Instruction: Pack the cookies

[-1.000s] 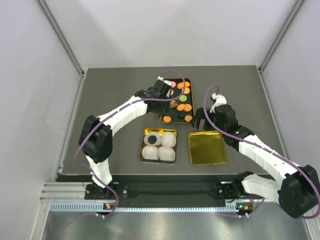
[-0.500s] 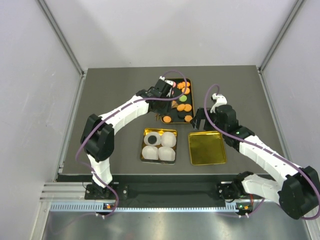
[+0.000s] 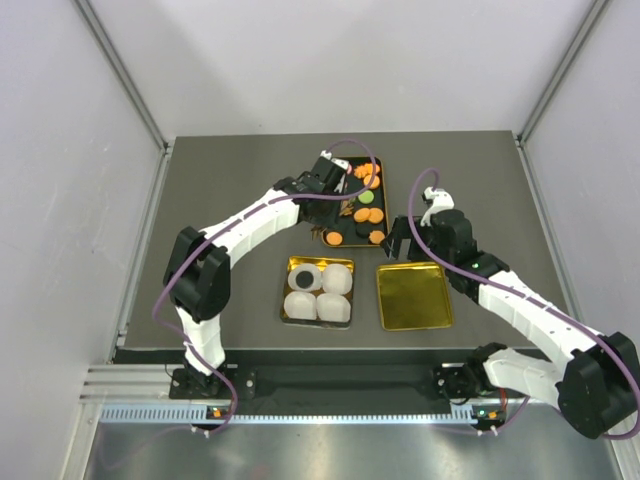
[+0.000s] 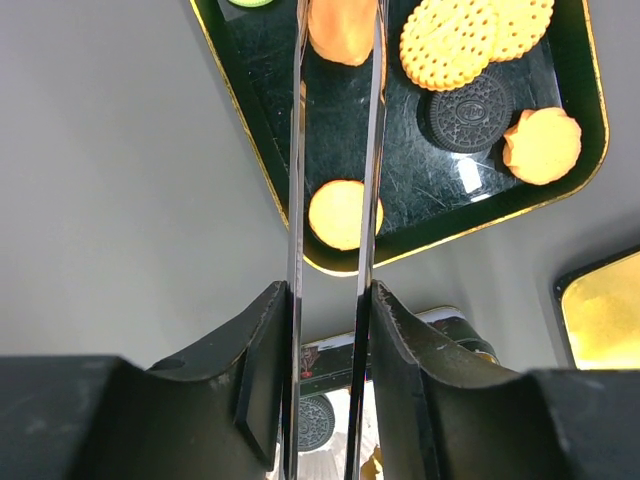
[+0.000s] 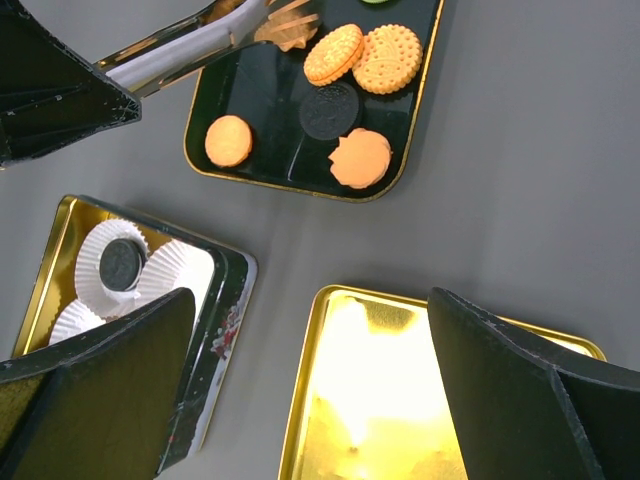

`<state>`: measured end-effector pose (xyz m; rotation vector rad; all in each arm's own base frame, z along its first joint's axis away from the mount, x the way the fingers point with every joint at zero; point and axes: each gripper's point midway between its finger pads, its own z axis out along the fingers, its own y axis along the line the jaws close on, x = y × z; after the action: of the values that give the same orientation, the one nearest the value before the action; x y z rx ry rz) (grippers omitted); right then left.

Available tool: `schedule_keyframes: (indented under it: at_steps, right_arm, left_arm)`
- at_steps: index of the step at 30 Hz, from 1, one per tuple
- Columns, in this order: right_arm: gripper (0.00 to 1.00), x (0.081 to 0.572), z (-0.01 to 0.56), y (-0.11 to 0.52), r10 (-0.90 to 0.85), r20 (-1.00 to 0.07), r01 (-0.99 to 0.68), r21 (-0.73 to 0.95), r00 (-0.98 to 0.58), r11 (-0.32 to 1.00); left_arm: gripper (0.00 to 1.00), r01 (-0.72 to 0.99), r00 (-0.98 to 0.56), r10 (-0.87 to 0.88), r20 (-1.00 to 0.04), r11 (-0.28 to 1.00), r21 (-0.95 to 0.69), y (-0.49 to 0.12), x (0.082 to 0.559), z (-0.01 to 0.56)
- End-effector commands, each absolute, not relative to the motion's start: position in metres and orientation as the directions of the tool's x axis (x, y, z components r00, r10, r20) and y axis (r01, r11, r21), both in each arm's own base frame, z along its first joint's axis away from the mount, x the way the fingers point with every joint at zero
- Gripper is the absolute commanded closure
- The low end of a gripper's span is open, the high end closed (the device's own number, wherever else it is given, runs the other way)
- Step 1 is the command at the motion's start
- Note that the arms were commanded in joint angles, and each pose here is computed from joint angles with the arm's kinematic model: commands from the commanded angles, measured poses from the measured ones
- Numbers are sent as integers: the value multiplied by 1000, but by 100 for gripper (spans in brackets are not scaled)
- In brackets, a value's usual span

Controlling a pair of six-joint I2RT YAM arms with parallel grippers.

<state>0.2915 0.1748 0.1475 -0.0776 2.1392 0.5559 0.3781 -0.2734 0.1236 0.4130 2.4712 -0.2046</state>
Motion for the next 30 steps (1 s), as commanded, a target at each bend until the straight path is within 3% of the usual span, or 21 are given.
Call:
schedule_keyframes:
  at_steps: [1, 16, 30]
  right_arm:
    - [0, 300, 170, 176, 159, -827, -280, 354, -540, 892]
    - [0, 301, 168, 176, 158, -823, -275, 354, -546, 894]
    - [0, 301, 166, 177, 152, -820, -278, 354, -552, 893]
  left_arm:
    - [64, 343, -705, 229, -671, 938, -41, -272, 387, 162]
    - [63, 363, -688, 210, -695, 928, -79, -262, 363, 193]
    - [52, 390, -724, 266, -636, 919, -59, -264, 360, 161]
